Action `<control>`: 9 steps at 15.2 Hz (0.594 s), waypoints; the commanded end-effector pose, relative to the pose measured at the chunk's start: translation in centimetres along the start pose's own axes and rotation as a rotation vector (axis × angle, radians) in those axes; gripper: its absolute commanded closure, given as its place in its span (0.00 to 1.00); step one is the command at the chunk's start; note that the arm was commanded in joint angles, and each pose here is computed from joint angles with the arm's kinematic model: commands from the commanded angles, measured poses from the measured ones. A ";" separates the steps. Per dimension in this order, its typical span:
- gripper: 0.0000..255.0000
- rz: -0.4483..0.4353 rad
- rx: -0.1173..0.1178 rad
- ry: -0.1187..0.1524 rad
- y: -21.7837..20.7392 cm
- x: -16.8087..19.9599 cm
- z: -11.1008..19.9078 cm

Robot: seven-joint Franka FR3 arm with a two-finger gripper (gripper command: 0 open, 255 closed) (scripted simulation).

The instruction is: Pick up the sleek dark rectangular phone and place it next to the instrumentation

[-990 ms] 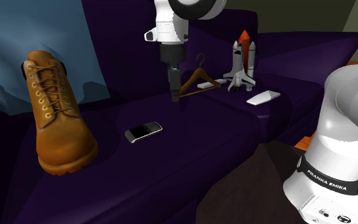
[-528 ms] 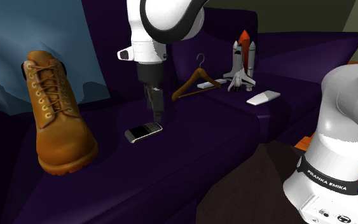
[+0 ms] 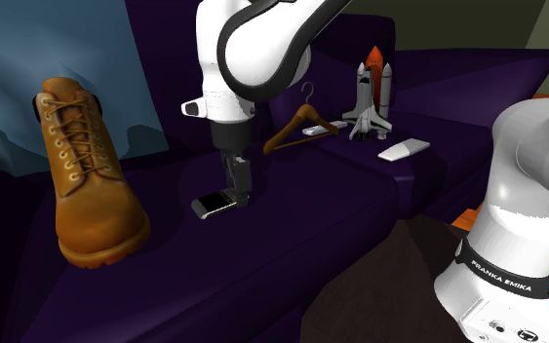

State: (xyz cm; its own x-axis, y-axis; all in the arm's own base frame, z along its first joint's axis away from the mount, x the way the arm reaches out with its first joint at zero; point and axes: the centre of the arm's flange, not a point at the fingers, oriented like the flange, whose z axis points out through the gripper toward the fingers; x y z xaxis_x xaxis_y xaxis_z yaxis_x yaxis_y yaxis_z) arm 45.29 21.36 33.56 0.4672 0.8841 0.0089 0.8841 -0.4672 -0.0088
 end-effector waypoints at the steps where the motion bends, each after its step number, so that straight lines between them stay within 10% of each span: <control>1: 0.00 0.000 0.000 0.001 0.0 0.1 0.3; 7: 0.00 0.000 0.000 0.001 0.0 0.1 0.3; 8: 1.00 0.000 0.000 0.001 0.0 0.1 0.3; 9: 1.00 0.000 0.000 0.001 0.0 0.1 0.3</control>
State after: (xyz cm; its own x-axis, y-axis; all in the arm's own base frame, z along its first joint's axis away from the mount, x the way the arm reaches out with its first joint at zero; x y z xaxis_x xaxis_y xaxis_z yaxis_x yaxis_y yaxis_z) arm 45.38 21.42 33.21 0.4671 0.8842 0.0095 0.8842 -0.4670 -0.0083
